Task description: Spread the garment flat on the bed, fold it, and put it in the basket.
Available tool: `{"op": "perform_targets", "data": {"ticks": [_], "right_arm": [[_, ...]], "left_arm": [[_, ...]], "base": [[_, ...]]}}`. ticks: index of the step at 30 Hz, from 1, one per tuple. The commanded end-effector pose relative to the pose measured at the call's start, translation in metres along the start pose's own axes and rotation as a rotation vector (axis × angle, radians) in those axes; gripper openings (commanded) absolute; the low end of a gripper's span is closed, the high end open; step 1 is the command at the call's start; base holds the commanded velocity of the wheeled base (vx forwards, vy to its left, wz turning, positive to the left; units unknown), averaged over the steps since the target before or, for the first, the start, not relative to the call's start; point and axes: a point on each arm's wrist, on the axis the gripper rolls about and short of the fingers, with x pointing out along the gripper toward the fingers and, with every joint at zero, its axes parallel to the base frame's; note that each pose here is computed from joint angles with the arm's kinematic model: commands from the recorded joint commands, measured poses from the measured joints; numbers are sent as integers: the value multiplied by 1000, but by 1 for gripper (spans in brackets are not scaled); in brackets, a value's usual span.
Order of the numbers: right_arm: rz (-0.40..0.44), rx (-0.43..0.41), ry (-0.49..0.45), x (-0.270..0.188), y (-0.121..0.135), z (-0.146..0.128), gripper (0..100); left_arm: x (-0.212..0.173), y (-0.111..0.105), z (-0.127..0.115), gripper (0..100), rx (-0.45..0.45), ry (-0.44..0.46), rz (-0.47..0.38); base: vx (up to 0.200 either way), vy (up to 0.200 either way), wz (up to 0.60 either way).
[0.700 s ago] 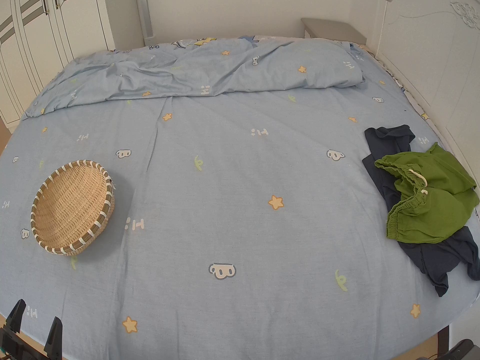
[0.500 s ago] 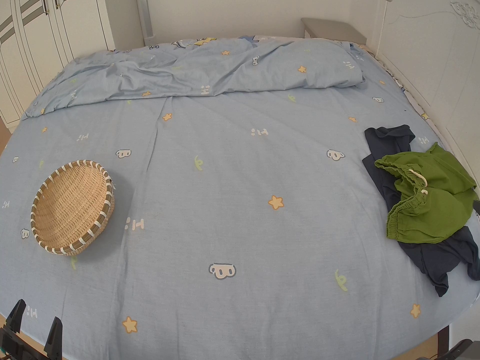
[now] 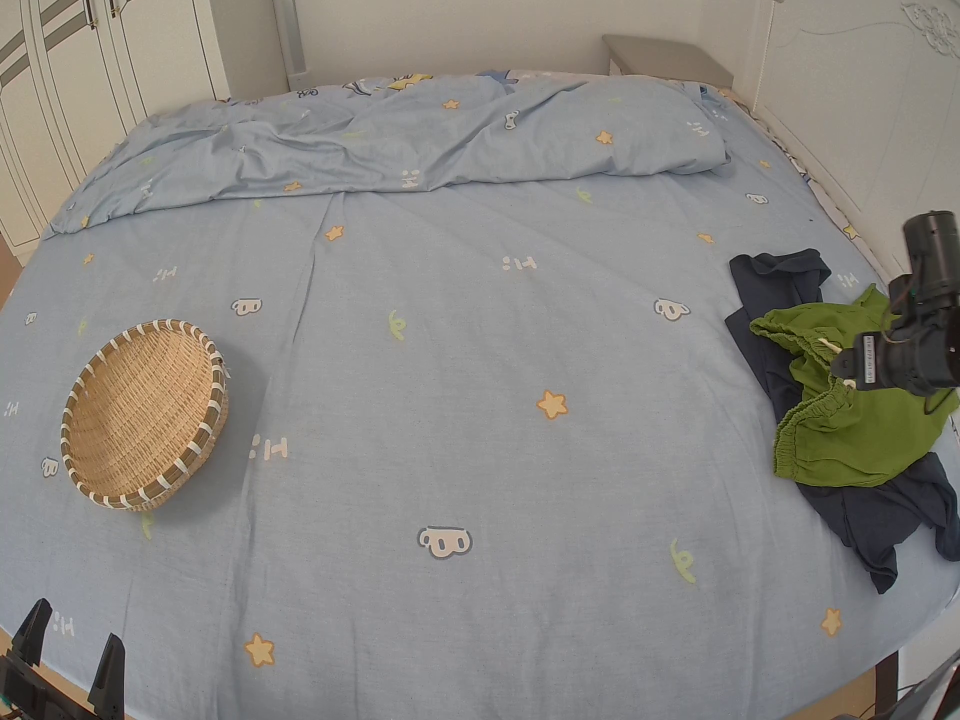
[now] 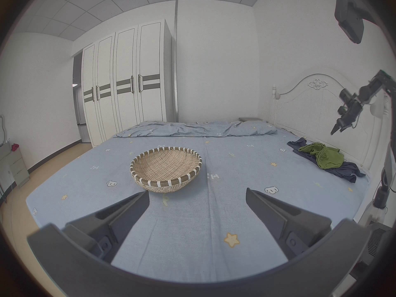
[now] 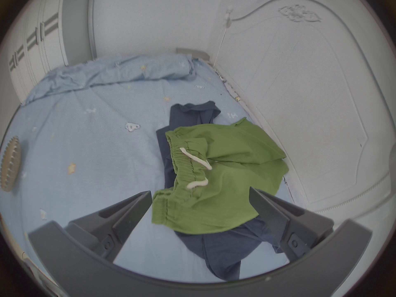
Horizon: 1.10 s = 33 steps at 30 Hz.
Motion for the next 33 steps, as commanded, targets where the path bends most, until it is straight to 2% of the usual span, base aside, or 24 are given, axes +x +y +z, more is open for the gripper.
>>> {"op": "perform_targets", "data": {"ticks": [1, 7, 12, 24, 25, 33], "right_arm": [[-69, -47, 107, 82, 41, 13, 100], [-91, -17, 88, 86, 42, 22, 100], [-147, -16, 93, 88, 40, 20, 100], [-170, -23, 117, 89, 38, 16, 100], [-170, -24, 118, 89, 39, 16, 0], [-169, -11, 102, 87, 36, 20, 0]], "left_arm": [[0, 0, -5, 100, 0, 0, 1], [0, 0, -5, 100, 0, 0, 1], [0, 0, -5, 100, 0, 0, 1], [0, 0, -5, 100, 0, 0, 1], [0, 0, -5, 100, 0, 0, 1], [0, 0, -5, 100, 0, 0, 1]], "base": [[0, 0, 0], [0, 0, 0], [0, 0, 0], [0, 0, 0], [0, 0, 0], [0, 0, 0]]}}
